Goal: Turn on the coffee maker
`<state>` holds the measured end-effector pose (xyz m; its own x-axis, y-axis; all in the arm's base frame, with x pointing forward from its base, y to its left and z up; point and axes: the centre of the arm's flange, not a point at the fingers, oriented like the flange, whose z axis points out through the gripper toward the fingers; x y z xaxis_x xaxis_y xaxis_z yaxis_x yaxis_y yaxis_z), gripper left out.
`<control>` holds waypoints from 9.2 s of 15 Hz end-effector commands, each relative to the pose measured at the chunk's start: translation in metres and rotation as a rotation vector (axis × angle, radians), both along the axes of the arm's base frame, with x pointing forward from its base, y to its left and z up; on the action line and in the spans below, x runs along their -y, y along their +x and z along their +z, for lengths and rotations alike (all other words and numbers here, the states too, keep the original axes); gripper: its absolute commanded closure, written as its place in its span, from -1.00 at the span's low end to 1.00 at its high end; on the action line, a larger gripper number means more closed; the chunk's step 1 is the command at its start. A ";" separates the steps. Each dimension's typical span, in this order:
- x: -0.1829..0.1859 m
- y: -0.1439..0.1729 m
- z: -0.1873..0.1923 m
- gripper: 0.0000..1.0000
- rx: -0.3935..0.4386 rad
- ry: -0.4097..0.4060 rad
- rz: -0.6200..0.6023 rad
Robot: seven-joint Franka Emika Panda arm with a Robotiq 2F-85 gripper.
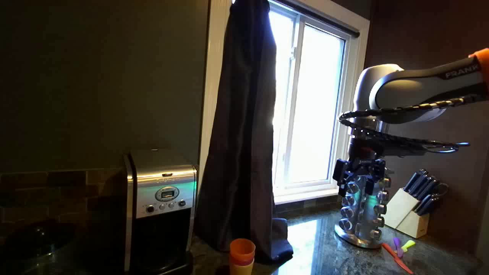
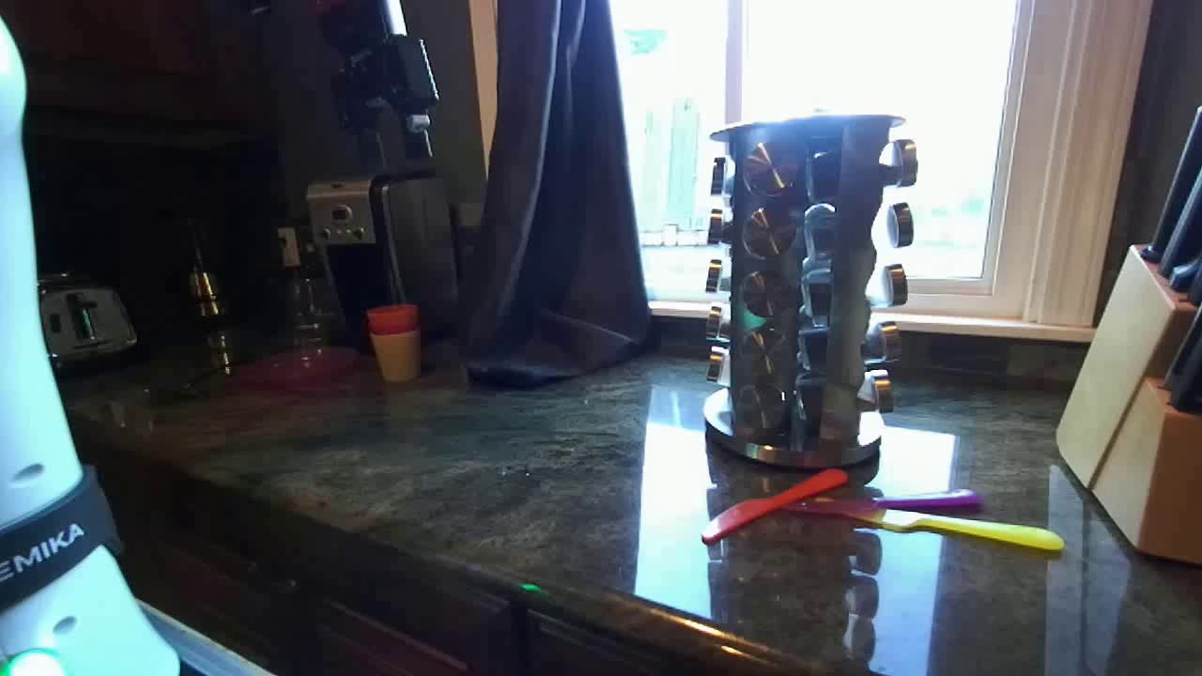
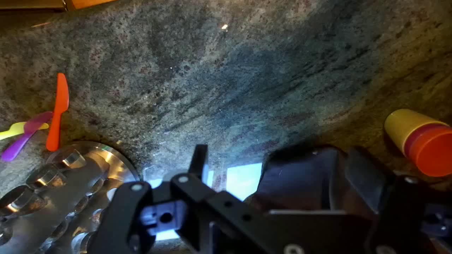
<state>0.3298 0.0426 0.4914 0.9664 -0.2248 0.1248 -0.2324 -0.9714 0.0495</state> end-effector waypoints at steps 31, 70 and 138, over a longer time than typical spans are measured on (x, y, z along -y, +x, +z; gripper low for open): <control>-0.347 0.067 0.007 -1.00 0.075 0.084 0.686; -0.460 0.182 -0.040 1.00 0.394 -0.147 0.436; -0.458 0.185 -0.063 1.00 0.548 -0.377 0.489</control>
